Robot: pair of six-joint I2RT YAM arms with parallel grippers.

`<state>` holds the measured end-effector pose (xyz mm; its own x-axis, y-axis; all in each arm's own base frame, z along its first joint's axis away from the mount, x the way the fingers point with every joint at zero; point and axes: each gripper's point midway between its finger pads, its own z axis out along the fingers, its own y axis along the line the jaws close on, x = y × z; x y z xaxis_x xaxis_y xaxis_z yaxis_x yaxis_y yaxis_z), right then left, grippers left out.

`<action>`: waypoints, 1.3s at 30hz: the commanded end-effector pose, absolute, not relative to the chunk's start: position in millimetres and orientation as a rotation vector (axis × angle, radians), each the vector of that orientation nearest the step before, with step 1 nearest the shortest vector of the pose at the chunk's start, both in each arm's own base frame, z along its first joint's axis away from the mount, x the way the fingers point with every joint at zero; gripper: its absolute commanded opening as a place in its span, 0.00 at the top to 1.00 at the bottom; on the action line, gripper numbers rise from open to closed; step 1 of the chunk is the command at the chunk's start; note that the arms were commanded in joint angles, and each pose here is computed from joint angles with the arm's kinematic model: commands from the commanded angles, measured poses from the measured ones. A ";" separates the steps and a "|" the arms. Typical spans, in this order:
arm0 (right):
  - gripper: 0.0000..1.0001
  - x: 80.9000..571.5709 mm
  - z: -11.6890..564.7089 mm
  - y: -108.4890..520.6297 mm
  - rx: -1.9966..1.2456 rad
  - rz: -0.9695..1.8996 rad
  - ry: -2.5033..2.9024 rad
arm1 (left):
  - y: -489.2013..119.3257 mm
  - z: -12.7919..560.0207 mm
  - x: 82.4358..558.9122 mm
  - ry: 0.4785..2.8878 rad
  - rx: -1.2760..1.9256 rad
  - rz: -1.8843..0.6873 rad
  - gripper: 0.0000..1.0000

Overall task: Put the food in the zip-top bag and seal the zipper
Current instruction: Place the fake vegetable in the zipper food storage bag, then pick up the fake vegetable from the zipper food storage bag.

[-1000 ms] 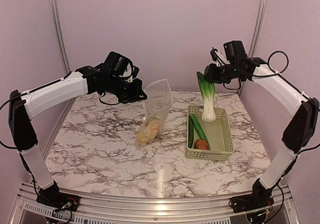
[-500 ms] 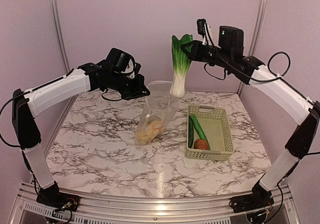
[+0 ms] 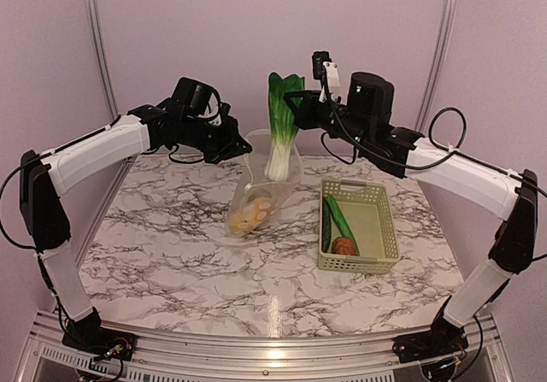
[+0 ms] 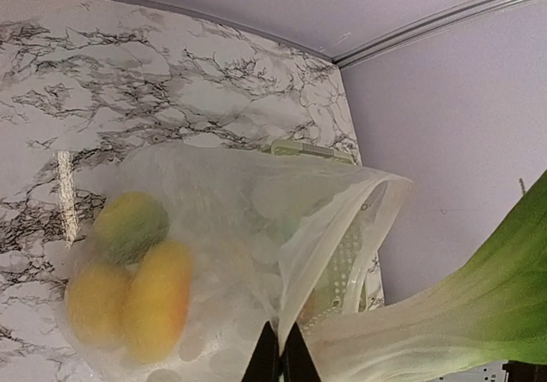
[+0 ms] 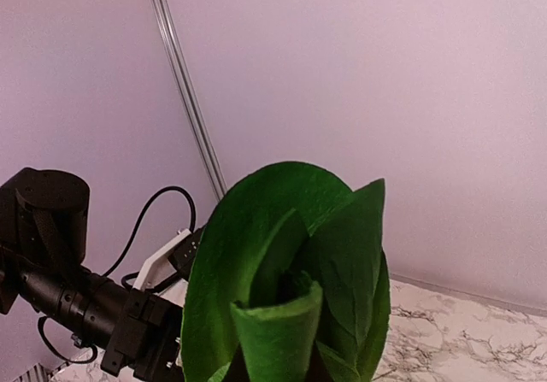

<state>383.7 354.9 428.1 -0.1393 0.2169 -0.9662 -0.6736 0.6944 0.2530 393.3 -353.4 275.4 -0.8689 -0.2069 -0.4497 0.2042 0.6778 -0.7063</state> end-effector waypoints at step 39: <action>0.31 335.6 297.4 404.8 -0.863 0.639 2.043 | -345.8 270.3 394.7 2.348 -0.076 -1.242 1.00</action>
